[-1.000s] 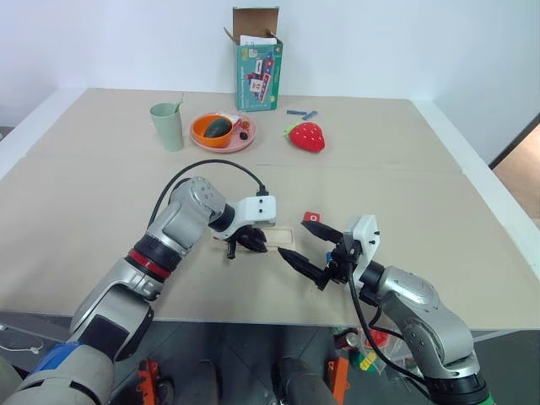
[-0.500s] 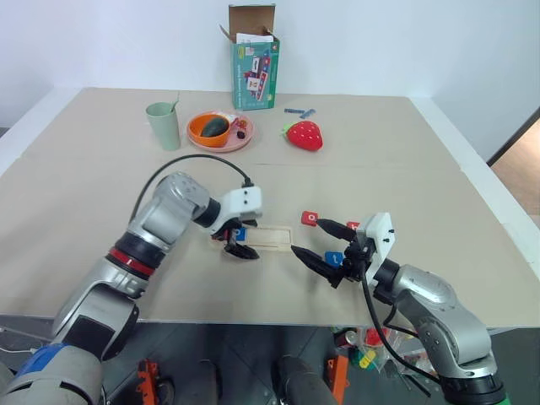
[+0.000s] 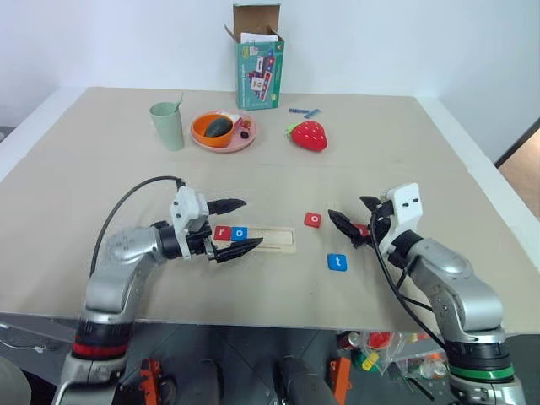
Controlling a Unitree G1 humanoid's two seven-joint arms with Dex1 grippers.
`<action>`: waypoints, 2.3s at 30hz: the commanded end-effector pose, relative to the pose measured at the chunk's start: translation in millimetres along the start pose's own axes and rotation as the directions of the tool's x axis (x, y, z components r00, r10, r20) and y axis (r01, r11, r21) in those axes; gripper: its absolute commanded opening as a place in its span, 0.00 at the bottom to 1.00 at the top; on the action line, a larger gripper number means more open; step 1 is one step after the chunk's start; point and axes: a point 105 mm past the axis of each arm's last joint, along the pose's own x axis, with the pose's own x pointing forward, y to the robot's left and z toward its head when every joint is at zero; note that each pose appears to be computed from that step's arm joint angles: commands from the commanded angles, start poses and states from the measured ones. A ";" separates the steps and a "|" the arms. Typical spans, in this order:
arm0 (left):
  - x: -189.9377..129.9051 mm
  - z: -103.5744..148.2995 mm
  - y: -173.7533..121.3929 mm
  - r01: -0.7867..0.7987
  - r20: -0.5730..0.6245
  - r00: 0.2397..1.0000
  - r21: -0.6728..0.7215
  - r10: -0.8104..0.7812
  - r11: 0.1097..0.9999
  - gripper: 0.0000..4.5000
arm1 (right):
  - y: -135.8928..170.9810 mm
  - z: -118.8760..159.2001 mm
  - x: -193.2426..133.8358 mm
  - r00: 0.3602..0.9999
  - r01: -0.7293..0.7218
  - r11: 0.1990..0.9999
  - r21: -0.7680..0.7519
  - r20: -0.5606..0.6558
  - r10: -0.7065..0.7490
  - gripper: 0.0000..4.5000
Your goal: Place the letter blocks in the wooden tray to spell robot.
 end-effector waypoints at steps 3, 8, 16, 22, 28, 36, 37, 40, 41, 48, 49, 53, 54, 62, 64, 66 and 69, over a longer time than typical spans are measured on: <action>1.2 14.0 -2.0 -0.149 0.058 0.988 0.060 0.146 0.987 1.00 | -13.9 -2.4 -4.4 0.992 0.124 0.992 0.002 -0.023 -0.124 1.00; 2.7 15.5 -1.8 -0.177 0.051 0.984 0.113 0.172 0.978 1.00 | -20.5 -8.4 -2.9 0.978 0.206 0.978 0.041 -0.052 -0.204 1.00; 3.5 14.9 -12.5 -0.109 0.037 0.994 0.103 0.106 0.989 1.00 | -12.7 -16.9 5.8 0.972 0.227 0.970 0.088 -0.082 -0.220 1.00; 4.6 12.6 -22.9 -0.020 0.014 1.000 0.060 0.019 0.998 1.00 | -12.2 -21.4 12.9 0.964 0.253 0.961 0.114 -0.106 -0.242 1.00; -1.4 10.7 -30.7 0.086 -0.006 0.996 -0.009 -0.086 0.996 1.00 | -9.5 -26.9 16.0 0.964 0.243 0.964 0.106 -0.140 -0.228 0.68; -5.5 9.5 -31.5 0.151 -0.036 0.988 -0.037 -0.152 0.988 1.00 | -5.4 -28.6 14.0 0.966 0.224 0.970 0.100 -0.152 -0.207 0.28; -6.2 9.6 -32.3 0.161 -0.038 0.986 -0.043 -0.162 0.986 1.00 | -1.6 -22.6 14.2 0.975 0.192 0.976 0.100 -0.131 -0.178 0.28; -9.1 9.1 -34.7 0.182 -0.045 0.982 -0.060 -0.185 0.981 1.00 | 16.9 -4.0 15.5 0.995 0.063 0.996 0.057 -0.078 -0.058 0.28; -9.4 8.8 -34.9 0.182 -0.046 0.982 -0.062 -0.185 0.981 1.00 | 22.1 -0.4 16.4 0.996 0.053 0.998 0.046 -0.080 -0.049 0.28; -9.0 7.5 -36.5 0.177 -0.051 0.982 -0.062 -0.180 0.982 1.00 | 37.4 -4.1 19.1 0.987 0.097 0.994 0.042 -0.130 -0.091 0.28; -8.8 7.6 -37.1 0.177 -0.050 0.982 -0.062 -0.180 0.982 1.00 | 37.1 -5.7 18.6 0.985 0.110 0.993 0.043 -0.136 -0.103 0.28; -8.5 7.5 -37.8 0.168 -0.049 0.984 -0.066 -0.171 0.984 1.00 | 41.8 -8.6 18.0 0.983 0.116 0.991 0.061 -0.147 -0.106 0.28; -8.4 7.5 -37.8 0.167 -0.049 0.984 -0.066 -0.170 0.984 1.00 | 43.1 -9.2 18.0 0.983 0.114 0.991 0.065 -0.151 -0.103 0.28; -6.9 5.6 -39.4 0.173 -0.059 0.982 -0.062 -0.177 0.983 1.00 | 45.3 -3.8 20.0 0.985 0.118 0.985 0.123 -0.137 -0.101 0.59; -6.6 4.5 -40.2 0.176 -0.064 0.982 -0.059 -0.180 0.983 1.00 | 44.7 -1.9 19.6 0.986 0.119 0.984 0.131 -0.136 -0.101 0.74; -6.4 4.3 -40.6 0.176 -0.064 0.982 -0.060 -0.179 0.983 1.00 | 43.1 1.1 18.4 0.986 0.119 0.985 0.122 -0.131 -0.102 0.90; -6.9 3.8 -40.7 0.173 -0.068 0.982 -0.056 -0.177 0.983 1.00 | 37.0 12.9 12.6 0.991 0.079 0.993 0.086 -0.118 -0.068 0.99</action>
